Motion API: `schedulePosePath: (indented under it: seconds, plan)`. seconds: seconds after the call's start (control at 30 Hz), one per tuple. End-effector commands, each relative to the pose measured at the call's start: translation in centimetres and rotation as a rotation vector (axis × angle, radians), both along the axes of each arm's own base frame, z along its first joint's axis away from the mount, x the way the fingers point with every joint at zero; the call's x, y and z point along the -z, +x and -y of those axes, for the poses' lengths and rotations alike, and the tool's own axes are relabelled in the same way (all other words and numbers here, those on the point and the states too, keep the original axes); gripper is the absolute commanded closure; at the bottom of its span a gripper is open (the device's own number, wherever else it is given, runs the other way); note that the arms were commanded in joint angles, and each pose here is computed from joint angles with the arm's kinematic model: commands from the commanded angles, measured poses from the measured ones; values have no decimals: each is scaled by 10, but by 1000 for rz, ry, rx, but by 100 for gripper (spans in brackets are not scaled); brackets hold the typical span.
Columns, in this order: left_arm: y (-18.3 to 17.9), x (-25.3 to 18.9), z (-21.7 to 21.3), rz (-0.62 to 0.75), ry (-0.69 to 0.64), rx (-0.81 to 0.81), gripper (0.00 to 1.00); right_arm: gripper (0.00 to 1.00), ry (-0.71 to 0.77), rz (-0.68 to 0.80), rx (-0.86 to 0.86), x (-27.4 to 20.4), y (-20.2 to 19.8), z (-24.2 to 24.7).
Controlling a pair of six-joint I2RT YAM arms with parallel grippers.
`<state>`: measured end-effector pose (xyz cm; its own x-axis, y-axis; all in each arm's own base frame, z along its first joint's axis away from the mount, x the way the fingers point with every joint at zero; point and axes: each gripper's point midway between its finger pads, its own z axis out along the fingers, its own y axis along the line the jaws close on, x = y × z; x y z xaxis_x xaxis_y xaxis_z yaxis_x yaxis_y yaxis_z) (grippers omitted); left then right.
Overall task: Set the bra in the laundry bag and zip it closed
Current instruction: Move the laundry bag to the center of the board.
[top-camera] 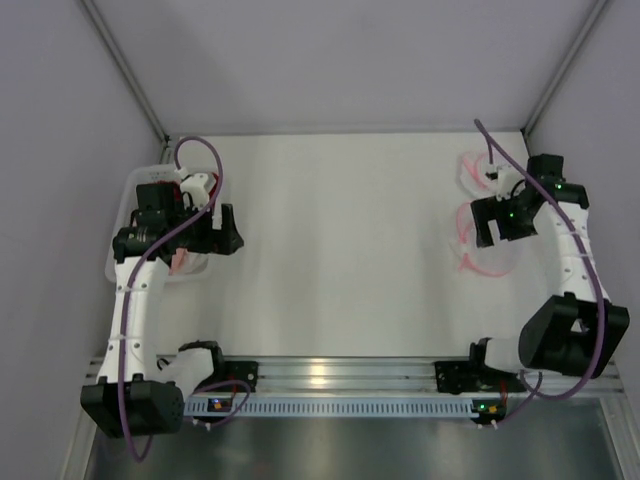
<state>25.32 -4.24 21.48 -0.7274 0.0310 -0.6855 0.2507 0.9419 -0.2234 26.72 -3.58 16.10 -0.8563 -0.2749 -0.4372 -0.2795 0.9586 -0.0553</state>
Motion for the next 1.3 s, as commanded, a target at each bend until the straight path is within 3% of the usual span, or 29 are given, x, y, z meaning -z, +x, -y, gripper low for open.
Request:
schedulePosePath:
  seconds: [0.0, 0.23, 0.63, 0.97, 1.1, 1.27]
  plan:
    - [11, -21, 7, 58, -41, 12, 1, 1, 40, 29, 62, -10, 23, 27]
    - [18, -19, 8, 33, -59, 9, 1, 1, 145, -56, 185, 37, 52, 52]
    - [24, -11, 5, 5, -47, 8, 2, 7, 340, -112, 211, 107, 77, 17]
    - [33, -9, 3, -15, -41, -1, 2, 9, 464, -131, -11, 103, 85, -93]
    - [35, -8, 1, -17, -33, -8, 1, 8, 611, -138, -76, 73, 85, -151]
    - [35, -10, 1, -12, -32, -9, 1, 7, 668, -14, -113, 28, 97, -161]
